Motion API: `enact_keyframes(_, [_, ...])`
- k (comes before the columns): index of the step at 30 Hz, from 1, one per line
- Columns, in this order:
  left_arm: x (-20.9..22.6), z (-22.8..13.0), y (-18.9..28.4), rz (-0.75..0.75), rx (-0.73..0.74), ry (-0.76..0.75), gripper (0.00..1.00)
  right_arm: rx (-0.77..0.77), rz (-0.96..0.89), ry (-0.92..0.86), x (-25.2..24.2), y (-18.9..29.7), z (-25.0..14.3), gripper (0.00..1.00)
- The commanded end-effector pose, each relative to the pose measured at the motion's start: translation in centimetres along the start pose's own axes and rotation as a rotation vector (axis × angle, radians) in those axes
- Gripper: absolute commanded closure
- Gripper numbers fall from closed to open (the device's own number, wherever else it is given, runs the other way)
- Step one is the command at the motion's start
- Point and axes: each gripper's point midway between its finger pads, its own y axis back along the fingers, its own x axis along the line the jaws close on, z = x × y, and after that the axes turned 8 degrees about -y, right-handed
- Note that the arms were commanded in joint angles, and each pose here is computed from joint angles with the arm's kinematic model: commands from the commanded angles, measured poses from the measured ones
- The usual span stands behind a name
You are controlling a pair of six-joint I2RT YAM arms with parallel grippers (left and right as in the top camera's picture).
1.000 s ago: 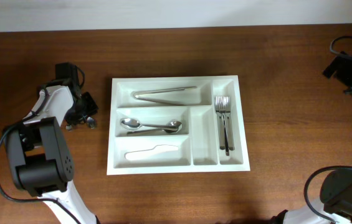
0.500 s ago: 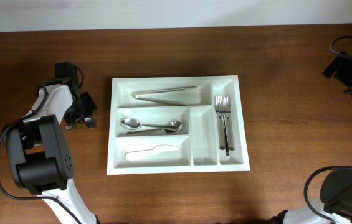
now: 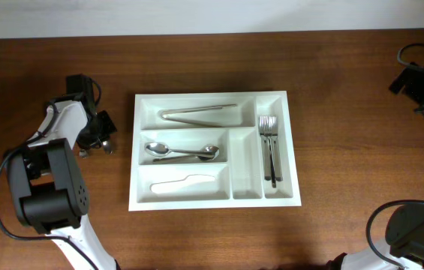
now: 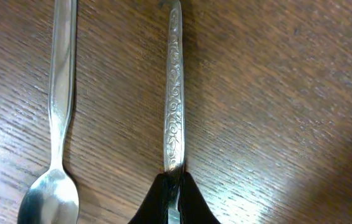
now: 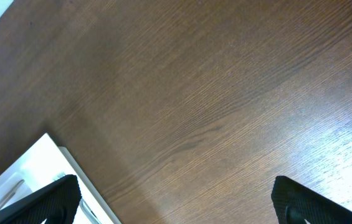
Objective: Pack container
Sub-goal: 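Lower the left gripper onto the patterned teaspoon and grasp it, then lift the teaspoon and carry it over the narrow middle compartment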
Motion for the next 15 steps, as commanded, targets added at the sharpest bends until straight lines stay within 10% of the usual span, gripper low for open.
enact_keyframes(1, [-0.2, -0.7, -1.3, -0.006, 0.061, -0.031, 0.98, -0.02, 0.014, -0.008, 0.2, 0.8, 0.3, 0.01])
enact_keyframes(15, [-0.5, 2.2, 3.5, -0.01, 0.043, -0.073, 0.98, -0.021, 0.013, -0.008, 0.2, 0.8, 0.3, 0.01])
